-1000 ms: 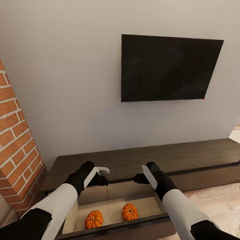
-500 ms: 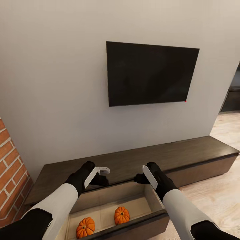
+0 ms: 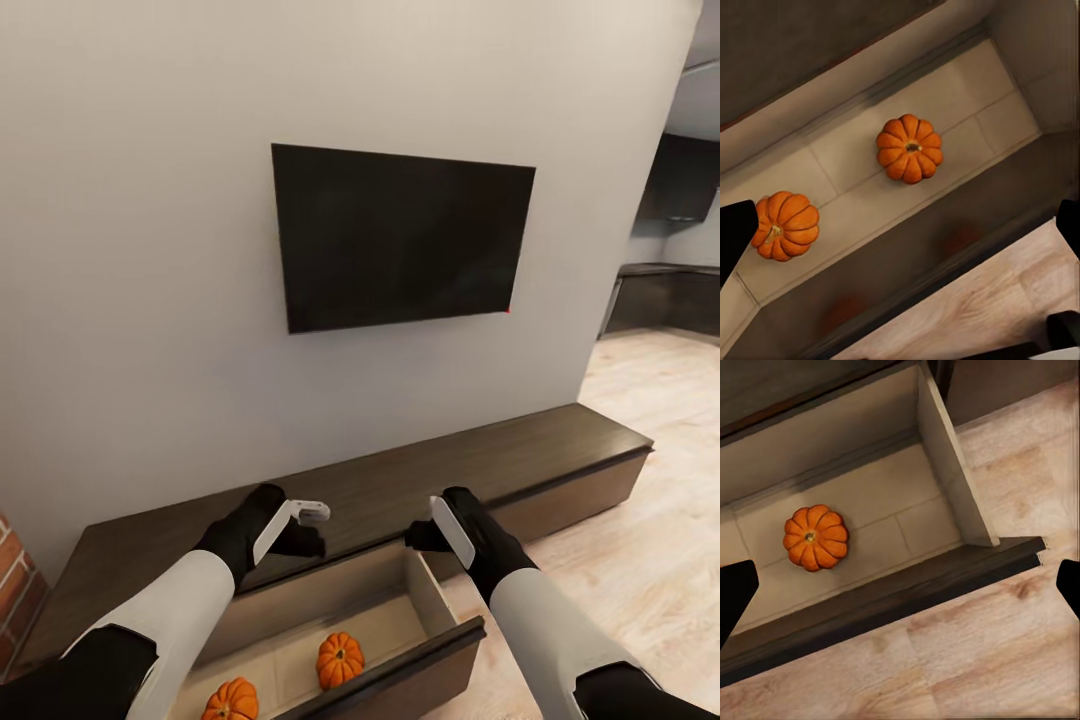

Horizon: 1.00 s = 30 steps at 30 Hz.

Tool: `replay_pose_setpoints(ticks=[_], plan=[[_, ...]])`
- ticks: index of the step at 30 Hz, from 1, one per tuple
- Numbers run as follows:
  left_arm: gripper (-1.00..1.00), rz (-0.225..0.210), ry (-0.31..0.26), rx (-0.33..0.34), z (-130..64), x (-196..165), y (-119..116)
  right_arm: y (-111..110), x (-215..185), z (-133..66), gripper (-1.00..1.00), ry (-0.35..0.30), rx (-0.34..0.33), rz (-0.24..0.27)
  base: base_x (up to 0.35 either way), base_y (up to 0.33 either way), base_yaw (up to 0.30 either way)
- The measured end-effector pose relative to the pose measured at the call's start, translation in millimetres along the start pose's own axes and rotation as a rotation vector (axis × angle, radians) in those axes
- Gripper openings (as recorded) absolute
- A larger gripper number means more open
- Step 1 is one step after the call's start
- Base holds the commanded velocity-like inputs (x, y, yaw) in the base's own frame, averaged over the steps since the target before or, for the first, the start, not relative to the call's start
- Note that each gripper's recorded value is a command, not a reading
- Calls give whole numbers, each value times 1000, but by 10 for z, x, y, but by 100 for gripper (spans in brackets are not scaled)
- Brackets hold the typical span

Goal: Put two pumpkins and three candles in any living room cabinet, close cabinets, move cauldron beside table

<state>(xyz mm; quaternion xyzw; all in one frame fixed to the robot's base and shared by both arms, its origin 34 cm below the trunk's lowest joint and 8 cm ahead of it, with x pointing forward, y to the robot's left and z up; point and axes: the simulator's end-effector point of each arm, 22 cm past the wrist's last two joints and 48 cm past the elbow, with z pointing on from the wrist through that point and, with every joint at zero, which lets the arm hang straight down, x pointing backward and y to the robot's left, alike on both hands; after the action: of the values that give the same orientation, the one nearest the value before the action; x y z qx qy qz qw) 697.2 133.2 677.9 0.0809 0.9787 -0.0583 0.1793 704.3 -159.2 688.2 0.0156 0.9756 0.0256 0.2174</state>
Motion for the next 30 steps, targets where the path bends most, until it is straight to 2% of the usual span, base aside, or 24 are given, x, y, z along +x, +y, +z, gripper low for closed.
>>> replay_pose_setpoints(ticks=[8,15,20,30], plan=[[100,2,-9,-2,-171,-92,-10,9,-101,-165,100,-8,0,0,0,0,-233],[100,3,-27,-2,-221,-146,-15,20,-120,-199,100,-14,-1,-2,-18,0,-219],[100,6,-53,-1,-272,-231,-23,29,-124,-202,100,-16,-1,-5,-261,0,-54],[100,8,-57,-3,-284,-246,-24,61,-120,-208,100,-16,-3,-11,-266,0,-4]])
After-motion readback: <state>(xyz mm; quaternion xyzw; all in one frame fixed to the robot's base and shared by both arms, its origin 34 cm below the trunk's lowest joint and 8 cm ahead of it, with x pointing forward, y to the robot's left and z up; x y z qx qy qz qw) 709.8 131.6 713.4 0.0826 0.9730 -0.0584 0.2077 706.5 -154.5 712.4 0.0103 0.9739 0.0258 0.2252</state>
